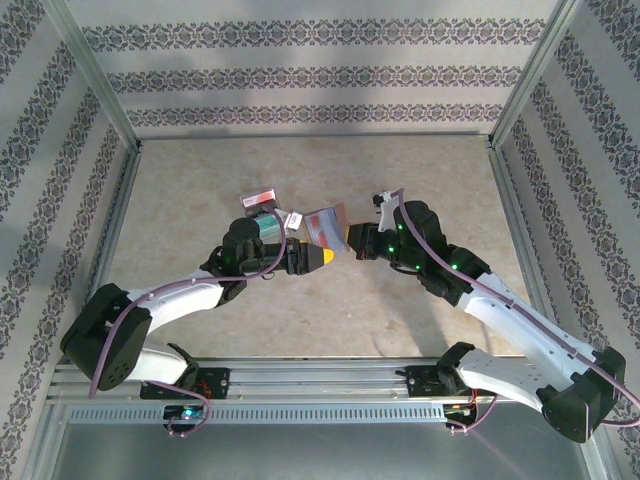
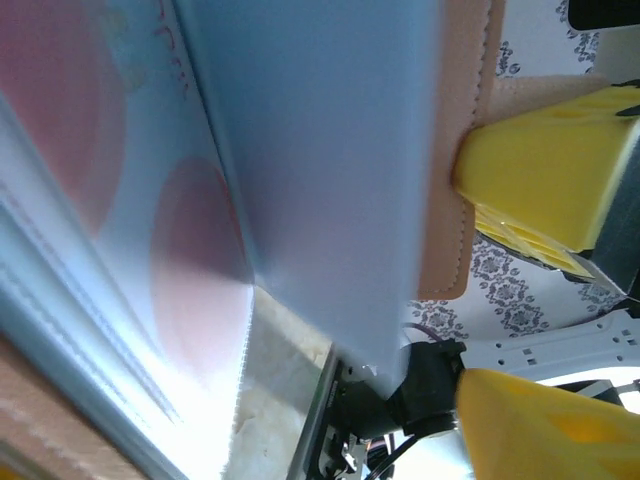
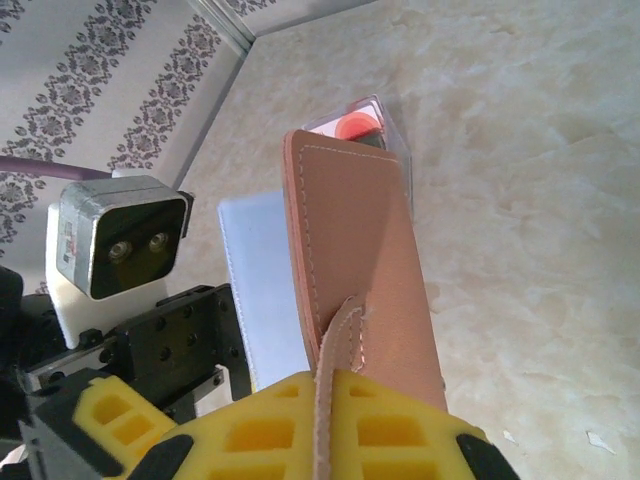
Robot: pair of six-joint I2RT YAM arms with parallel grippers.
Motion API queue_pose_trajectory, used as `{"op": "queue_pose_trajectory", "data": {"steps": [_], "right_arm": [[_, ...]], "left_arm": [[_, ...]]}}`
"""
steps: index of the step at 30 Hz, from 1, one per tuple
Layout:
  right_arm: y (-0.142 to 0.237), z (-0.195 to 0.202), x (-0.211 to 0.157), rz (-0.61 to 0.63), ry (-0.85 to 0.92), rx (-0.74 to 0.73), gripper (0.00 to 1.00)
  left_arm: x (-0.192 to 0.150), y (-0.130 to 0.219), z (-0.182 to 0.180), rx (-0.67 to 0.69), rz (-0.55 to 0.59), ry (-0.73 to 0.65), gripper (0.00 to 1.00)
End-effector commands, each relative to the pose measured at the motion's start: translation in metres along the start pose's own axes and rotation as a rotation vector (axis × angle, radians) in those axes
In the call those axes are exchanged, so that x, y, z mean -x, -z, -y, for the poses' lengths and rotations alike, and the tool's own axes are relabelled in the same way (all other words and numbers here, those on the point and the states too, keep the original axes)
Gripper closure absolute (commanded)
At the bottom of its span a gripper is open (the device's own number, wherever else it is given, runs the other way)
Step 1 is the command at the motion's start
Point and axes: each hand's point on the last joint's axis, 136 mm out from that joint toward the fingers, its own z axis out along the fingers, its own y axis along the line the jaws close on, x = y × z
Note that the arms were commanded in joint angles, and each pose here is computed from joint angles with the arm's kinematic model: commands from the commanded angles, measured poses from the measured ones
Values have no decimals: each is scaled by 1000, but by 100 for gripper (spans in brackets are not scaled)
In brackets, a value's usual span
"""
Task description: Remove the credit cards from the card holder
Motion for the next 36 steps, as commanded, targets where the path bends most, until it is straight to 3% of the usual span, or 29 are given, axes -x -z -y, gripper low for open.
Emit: {"op": "queue_pose_trajectory", "data": {"steps": [1,5,7,10,16,25,29,31,33,36], "right_arm": [[5,-10,7,38,-4,51,100],[5,-11,6,34,-5,62,100],[6,-11,7,38,-1,60,100],[4,-6,5,37,6,38,100],[-2,1,0,22,32,5,60],[-13,7,-3,-2,77,-56,40],[-17,3,-4,-6,84,-30,40],[-19,2,-5,-7,80,-17,45],[-19,2,-6,-6,77,-10,55],[-19,4,-5,2,61,1,80]], "left_arm": [[9,-6,19,-69,22,-53,41],[10,-5,11,-18,43,-61,72],[11,-3,10,4,51,-77,81],[12,1,13,23,49,-106,85],[10,7,17,54,36,-136,94],[5,8,28,23,0,-152,95],[1,8,37,-21,-27,-172,95],[3,9,43,-42,-25,-181,94],[5,10,46,-50,-17,-186,90],[7,11,47,-47,-6,-187,77]]}}
